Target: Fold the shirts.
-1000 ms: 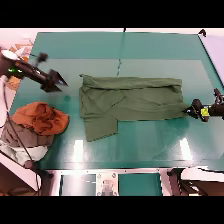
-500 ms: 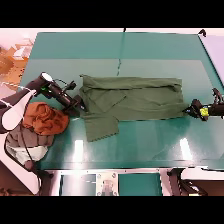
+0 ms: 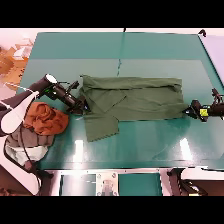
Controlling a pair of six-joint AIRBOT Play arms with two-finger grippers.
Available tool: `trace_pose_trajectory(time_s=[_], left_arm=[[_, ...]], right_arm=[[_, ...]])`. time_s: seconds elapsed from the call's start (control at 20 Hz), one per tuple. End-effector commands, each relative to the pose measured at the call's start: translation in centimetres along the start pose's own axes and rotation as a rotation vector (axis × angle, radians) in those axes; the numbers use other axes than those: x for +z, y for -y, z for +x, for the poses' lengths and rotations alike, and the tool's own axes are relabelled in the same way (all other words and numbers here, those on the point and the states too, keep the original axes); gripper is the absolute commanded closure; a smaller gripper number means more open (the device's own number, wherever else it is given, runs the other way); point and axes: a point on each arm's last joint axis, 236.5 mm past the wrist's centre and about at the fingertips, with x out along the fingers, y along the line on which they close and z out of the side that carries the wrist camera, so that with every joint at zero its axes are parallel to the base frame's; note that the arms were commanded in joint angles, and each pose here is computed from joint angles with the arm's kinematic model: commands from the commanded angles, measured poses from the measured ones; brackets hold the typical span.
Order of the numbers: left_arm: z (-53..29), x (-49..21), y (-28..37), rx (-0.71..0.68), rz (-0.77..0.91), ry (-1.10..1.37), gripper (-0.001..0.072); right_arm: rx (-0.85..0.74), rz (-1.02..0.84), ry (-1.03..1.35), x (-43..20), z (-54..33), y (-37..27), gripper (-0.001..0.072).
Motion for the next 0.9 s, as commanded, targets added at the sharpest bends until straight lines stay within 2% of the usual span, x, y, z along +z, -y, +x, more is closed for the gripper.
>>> trace_pose_trajectory(time_s=[0.0, 0.1, 0.2, 0.25, 0.3, 0.45, 0.6, 0.7, 0.85], left_arm=[[0.3, -0.6, -0.9, 0.031, -0.004, 0.025, 0.0167], [0.5, -0.7, -1.4, 0.047, -0.006, 0.069, 0.017], [0.1, -0.6, -1.4, 0.061, 0.008, 0.096, 0.0441], [-0.1, -0.4, -1.4, 0.064, 0.011, 0.108, 0.0539], [-0.1, -0.3, -1.3, 0.06, 0.012, 0.114, 0.0682], [-0.6, -0.1, -0.6, 0.049, 0.019, 0.132, 0.0684], [-4.1, 1.0, 2.5, 0.05, 0.108, 0.217, 0.0684], [-9.2, 1.4, 7.2, 0.048, 0.233, 0.322, 0.0684], [-21.0, -0.1, 17.8, 0.052, 0.474, 0.619, 0.0684]], right_arm=[[0.001, 0.001, -0.005, -0.2, 0.1, 0.0, 0.0701], [0.001, 0.001, -0.007, -0.3, 0.1, 0.1, 0.07], [0.001, 0.002, -0.007, -0.3, 0.1, 0.1, 0.0701], [0.002, 0.002, -0.007, -0.3, 0.1, 0.0, 0.07], [0.002, 0.002, -0.008, -0.3, 0.1, 0.0, 0.07], [0.023, 0.006, -0.018, -0.5, 0.1, -0.5, 0.0701], [0.177, -0.032, 0.032, 0.6, -2.1, -5.3, 0.0701], [0.298, -0.118, 0.113, 2.3, -6.5, -10.4, 0.0701], [0.395, -0.333, 0.348, 4.6, -17.4, -19.3, 0.0701]])
